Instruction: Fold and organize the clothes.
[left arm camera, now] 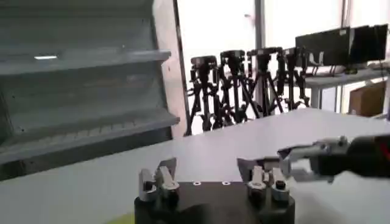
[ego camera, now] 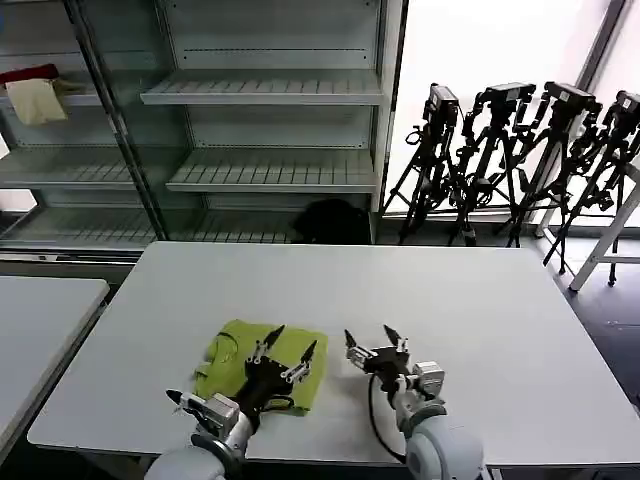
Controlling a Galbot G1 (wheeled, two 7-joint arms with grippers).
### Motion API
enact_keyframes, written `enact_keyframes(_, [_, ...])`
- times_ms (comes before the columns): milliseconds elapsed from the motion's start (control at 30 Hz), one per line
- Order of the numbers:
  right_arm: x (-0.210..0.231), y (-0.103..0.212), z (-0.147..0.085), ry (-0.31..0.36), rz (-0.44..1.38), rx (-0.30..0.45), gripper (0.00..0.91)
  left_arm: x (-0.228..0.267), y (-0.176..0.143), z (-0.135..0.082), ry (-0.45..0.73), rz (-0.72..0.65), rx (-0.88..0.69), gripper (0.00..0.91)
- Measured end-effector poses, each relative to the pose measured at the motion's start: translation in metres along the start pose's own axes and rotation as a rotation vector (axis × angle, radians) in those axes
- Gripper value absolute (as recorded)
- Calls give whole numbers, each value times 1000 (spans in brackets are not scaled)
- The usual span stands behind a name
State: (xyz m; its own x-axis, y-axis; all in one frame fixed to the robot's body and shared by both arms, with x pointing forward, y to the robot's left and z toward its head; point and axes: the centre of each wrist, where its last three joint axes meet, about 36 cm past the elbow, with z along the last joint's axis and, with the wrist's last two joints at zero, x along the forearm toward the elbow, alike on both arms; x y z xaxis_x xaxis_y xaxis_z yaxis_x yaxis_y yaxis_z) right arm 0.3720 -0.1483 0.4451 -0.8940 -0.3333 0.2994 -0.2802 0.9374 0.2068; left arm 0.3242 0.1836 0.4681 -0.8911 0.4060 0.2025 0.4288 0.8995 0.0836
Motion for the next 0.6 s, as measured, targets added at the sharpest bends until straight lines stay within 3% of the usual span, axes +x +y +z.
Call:
enact_keyframes(267, [-6, 52, 12, 70, -134, -105, 907, 18, 44, -15, -38, -79, 32, 907])
enact_keyframes(600, [-3, 70, 23, 139, -106, -192, 907, 32, 78, -11, -48, -182, 77, 907])
